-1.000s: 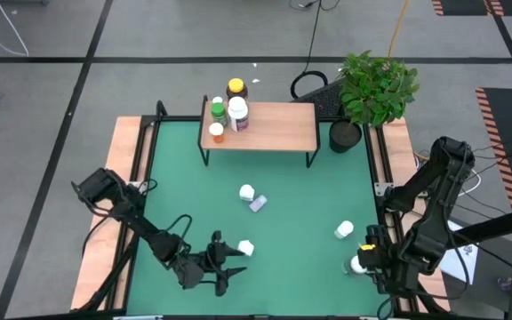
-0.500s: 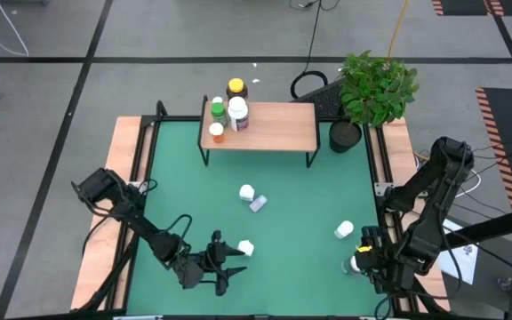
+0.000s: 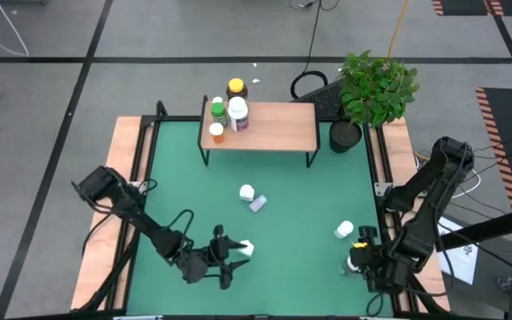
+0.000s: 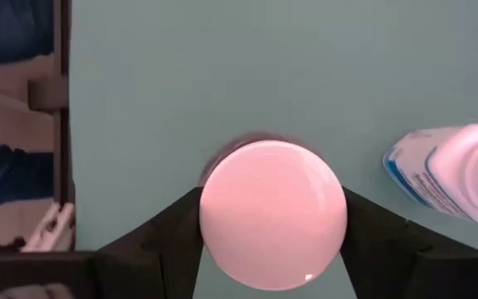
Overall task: Pick and place medicine bottles onto shelf by color
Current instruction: Put the white and green bottle on the shelf
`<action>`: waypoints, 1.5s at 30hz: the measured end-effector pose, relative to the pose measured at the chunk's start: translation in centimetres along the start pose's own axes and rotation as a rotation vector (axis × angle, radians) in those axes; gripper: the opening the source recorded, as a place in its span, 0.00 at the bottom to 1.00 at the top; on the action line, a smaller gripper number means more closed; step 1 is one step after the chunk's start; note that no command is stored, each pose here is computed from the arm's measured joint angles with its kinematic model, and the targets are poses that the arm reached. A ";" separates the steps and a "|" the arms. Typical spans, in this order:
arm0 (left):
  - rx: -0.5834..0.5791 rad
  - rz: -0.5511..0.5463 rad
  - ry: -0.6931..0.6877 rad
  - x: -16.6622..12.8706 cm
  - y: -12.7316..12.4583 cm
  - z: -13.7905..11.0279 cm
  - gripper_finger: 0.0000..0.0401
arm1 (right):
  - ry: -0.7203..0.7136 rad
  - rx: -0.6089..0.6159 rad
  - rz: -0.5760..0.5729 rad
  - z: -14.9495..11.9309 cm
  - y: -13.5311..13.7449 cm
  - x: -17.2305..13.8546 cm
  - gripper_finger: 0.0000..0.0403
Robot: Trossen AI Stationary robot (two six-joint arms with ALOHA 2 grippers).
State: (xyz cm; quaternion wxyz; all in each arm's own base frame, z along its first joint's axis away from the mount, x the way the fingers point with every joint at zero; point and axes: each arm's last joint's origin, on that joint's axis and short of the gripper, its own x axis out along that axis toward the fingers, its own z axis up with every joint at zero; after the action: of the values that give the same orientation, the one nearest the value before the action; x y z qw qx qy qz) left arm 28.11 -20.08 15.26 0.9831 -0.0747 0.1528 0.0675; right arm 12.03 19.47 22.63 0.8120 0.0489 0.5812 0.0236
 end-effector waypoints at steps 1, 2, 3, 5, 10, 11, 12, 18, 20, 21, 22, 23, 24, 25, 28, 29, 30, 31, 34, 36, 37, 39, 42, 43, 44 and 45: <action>0.011 0.009 -0.008 0.1 0.3 0.4 0.53 | -0.004 0.015 0.003 0.3 -0.1 0.0 0.55; 0.017 0.018 -0.017 0.2 0.7 1.0 0.53 | -0.012 0.032 0.008 0.8 -0.1 0.0 0.55; 0.018 0.024 -0.020 0.3 1.1 1.6 0.53 | -0.023 0.041 0.014 1.3 -0.2 -0.1 0.55; 0.019 0.031 -0.011 0.3 2.1 2.8 0.53 | -0.058 0.043 0.045 2.6 -0.2 -0.4 0.55; -0.002 0.069 0.028 -1.2 4.2 5.7 0.53 | -0.172 0.011 0.088 6.9 -1.1 -1.8 0.55; -0.004 0.076 0.036 -1.7 4.6 6.3 0.53 | -0.191 0.007 0.083 7.8 -1.6 -2.1 0.55; 0.000 0.084 0.047 -2.2 4.9 6.7 0.53 | -0.209 0.006 0.072 8.7 -2.2 -2.4 0.55; 0.028 0.119 0.120 -4.6 6.4 7.8 0.53 | -0.278 0.018 0.043 14.1 -7.2 -4.1 0.55; 0.039 0.137 0.150 -4.9 6.7 7.6 0.53 | -0.307 0.024 0.031 15.7 -9.0 -4.9 0.55; 0.043 0.151 0.163 -4.9 6.8 7.5 0.53 | -0.319 0.026 0.024 16.5 -9.9 -5.2 0.55; 0.049 0.166 0.176 -5.0 7.0 7.3 0.53 | -0.331 0.034 0.022 17.4 -10.8 -5.6 0.55; 0.062 0.184 0.191 -5.0 7.2 7.2 0.53 | -0.343 0.044 0.020 18.2 -11.6 -5.9 0.55; 0.074 0.200 0.208 -5.0 7.4 7.0 0.53 | -0.351 0.064 0.021 19.2 -12.6 -6.2 0.55; 0.082 0.214 0.220 -5.0 7.6 6.9 0.53 | -0.352 0.082 0.023 20.2 -13.4 -6.5 0.55; 0.105 0.260 0.258 -4.7 8.5 6.7 0.53 | -0.326 0.091 0.006 23.1 -16.0 -7.2 0.55; 0.115 0.275 0.268 -4.6 8.8 6.7 0.53 | -0.308 0.086 -0.019 24.0 -16.9 -7.3 0.55; 0.122 0.290 0.276 -4.5 9.2 6.8 0.53 | -0.290 0.076 -0.043 24.9 -17.8 -7.4 0.55; 0.136 0.305 0.290 -4.5 9.6 6.8 0.53 | -0.279 0.063 -0.060 25.8 -18.5 -7.5 0.55; 0.162 0.352 0.337 -4.4 10.6 6.6 0.53 | -0.263 0.030 -0.101 28.3 -20.8 -7.5 0.55; 0.189 0.385 0.384 -4.5 11.3 6.4 0.53 | -0.279 0.012 -0.121 29.7 -22.1 -7.4 0.55; 0.203 0.401 0.408 -4.5 11.6 6.2 0.53 | -0.286 0.009 -0.130 30.3 -22.7 -7.5 0.55; 0.232 0.431 0.459 -4.7 12.2 5.9 0.53 | -0.288 -0.005 -0.145 31.3 -23.7 -7.4 0.55; 0.269 0.466 0.506 -4.7 13.1 5.8 0.53 | -0.314 -0.025 -0.171 32.5 -25.3 -7.4 0.55; 0.285 0.477 0.518 -4.6 13.5 5.9 0.53 | -0.325 -0.028 -0.179 32.9 -25.8 -7.4 0.55; 0.297 0.485 0.524 -4.4 13.8 6.0 0.53 | -0.346 -0.030 -0.189 33.3 -26.4 -7.4 0.55; 0.312 0.490 0.529 -4.3 14.2 6.1 0.53 | -0.362 -0.032 -0.200 33.6 -27.0 -7.4 0.55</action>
State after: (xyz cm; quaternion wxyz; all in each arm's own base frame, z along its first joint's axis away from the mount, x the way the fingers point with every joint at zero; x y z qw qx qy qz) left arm 23.65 -5.61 20.57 0.8641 0.0994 0.4225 0.2548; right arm 40.98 -9.86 37.44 0.9021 -0.0186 0.4273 -0.0572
